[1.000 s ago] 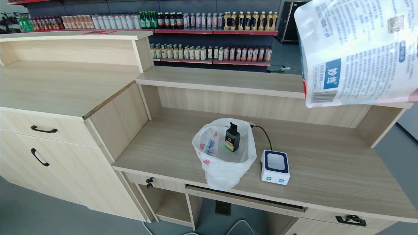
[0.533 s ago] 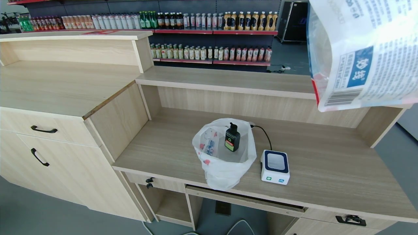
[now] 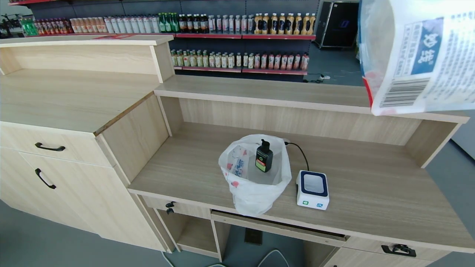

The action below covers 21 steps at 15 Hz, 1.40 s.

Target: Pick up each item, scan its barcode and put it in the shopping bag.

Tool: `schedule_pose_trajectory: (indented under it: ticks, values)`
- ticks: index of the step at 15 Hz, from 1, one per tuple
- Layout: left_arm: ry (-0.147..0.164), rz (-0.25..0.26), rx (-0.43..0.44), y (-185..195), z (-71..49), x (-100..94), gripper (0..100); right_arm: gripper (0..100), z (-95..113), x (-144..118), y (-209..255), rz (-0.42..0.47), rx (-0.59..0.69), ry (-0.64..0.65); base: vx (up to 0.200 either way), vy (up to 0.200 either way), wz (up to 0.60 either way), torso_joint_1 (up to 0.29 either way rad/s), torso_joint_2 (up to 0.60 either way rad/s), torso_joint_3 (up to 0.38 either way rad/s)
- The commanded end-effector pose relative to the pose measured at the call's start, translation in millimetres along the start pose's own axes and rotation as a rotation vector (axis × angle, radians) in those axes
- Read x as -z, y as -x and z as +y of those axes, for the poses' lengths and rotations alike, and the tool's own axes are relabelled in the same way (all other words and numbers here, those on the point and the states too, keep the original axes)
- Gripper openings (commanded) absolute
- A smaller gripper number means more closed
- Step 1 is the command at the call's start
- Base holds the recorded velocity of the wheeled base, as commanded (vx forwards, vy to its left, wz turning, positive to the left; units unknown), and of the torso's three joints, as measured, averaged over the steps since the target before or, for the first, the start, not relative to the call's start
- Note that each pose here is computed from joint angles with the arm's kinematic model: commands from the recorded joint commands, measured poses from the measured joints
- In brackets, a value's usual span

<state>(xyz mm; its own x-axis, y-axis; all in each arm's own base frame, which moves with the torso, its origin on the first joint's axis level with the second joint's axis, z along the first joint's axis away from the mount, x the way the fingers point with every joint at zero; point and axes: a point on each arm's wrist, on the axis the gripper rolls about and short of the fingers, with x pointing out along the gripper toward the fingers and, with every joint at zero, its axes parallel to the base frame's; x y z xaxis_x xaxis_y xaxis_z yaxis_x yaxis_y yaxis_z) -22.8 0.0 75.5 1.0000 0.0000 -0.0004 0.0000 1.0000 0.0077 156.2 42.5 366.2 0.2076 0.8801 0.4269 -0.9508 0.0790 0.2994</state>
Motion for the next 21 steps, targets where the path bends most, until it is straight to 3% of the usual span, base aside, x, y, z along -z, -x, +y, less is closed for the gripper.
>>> schedule_pose_trajectory:
  ticks: [1,5,10,21]
  values:
    - [0.000,0.000,0.000,0,0.0,0.0,100,0,12,9,10,-0.009,0.042,-0.039,0.000,0.000,0.00,0.000,0.00,0.000]
    - [0.000,0.000,0.000,0,0.0,0.0,100,0,20,30,26,-0.088,0.144,-0.121,0.000,0.000,0.00,0.000,0.00,0.000]
    - [0.000,0.000,0.000,0,0.0,0.0,100,0,23,44,36,-0.123,0.241,-0.207,0.000,0.000,0.00,0.000,0.00,0.000]
    - [0.000,0.000,0.000,0,0.0,0.0,100,0,41,64,25,-0.070,0.097,-0.317,0.000,0.000,0.00,0.000,0.00,0.000]
